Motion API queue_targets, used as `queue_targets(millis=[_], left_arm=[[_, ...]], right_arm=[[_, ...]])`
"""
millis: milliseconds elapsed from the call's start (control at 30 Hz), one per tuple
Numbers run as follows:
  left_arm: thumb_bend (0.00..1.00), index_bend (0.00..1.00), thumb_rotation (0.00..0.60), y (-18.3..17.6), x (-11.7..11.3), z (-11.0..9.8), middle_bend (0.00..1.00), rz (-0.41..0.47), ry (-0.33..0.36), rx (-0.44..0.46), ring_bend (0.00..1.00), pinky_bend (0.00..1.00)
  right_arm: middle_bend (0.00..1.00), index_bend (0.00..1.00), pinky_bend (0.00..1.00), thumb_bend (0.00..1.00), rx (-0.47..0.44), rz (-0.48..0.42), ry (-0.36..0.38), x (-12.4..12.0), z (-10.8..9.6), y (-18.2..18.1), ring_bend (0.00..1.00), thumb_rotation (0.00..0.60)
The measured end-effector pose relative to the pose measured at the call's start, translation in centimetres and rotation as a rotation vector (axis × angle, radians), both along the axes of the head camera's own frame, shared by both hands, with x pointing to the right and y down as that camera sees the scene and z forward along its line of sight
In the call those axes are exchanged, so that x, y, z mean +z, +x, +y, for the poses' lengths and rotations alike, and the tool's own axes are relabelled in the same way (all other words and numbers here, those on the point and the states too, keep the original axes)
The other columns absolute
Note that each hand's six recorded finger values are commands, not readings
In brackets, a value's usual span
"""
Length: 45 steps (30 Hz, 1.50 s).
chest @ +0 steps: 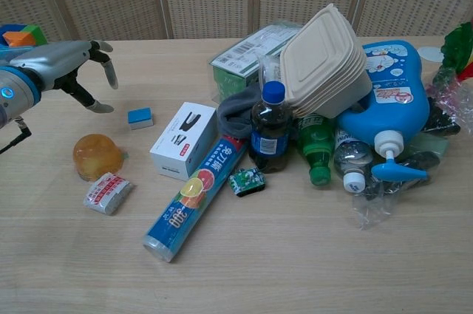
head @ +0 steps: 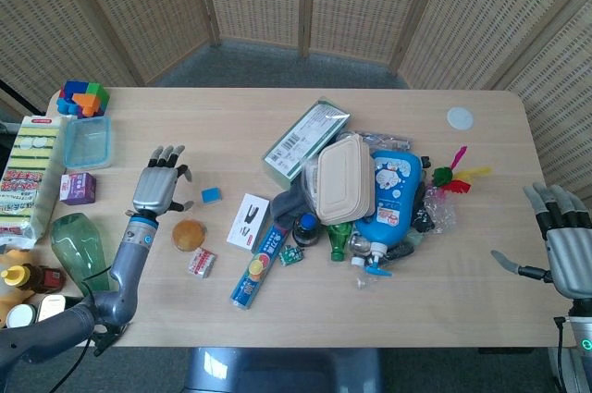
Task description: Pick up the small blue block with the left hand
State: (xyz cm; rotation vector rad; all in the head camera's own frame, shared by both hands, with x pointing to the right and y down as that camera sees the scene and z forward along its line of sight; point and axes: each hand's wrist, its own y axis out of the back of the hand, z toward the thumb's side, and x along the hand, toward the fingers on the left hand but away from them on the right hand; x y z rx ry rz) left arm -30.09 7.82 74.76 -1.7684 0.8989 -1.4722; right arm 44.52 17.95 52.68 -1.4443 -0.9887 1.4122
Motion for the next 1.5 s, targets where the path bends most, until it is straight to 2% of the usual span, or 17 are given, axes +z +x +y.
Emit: queue_targets(millis=[200,600,1500], left_arm=[[0.03,0.42,0.569,1.3,0.6,-0.5,0.0,0.029,-0.043,-0.018,0.0,0.0],[0.03,0.42,0.565,2.6,1.6,-0.7,0.0,-0.018,-0.096,0.004,0.0,0.0],[0.03,0.42,0.565,3.3,4.2,-0.9,0.0,-0.044,-0.161,-0.023,0.0,0.0]], right_arm=[[0.0,0.0,0.0,0.18,0.006,0.004,0.002,-0.2,0.2,0.2,0.0,0.236],[0.0,0.0,0.0,0.18,0.018,0.009,0.007,-0.5,0.5,0.5,0.0,0.236],[0.0,0.0,0.0,0.18,0.032,0.016,0.005,-0.8,0.9,1.0,0.0,0.24]])
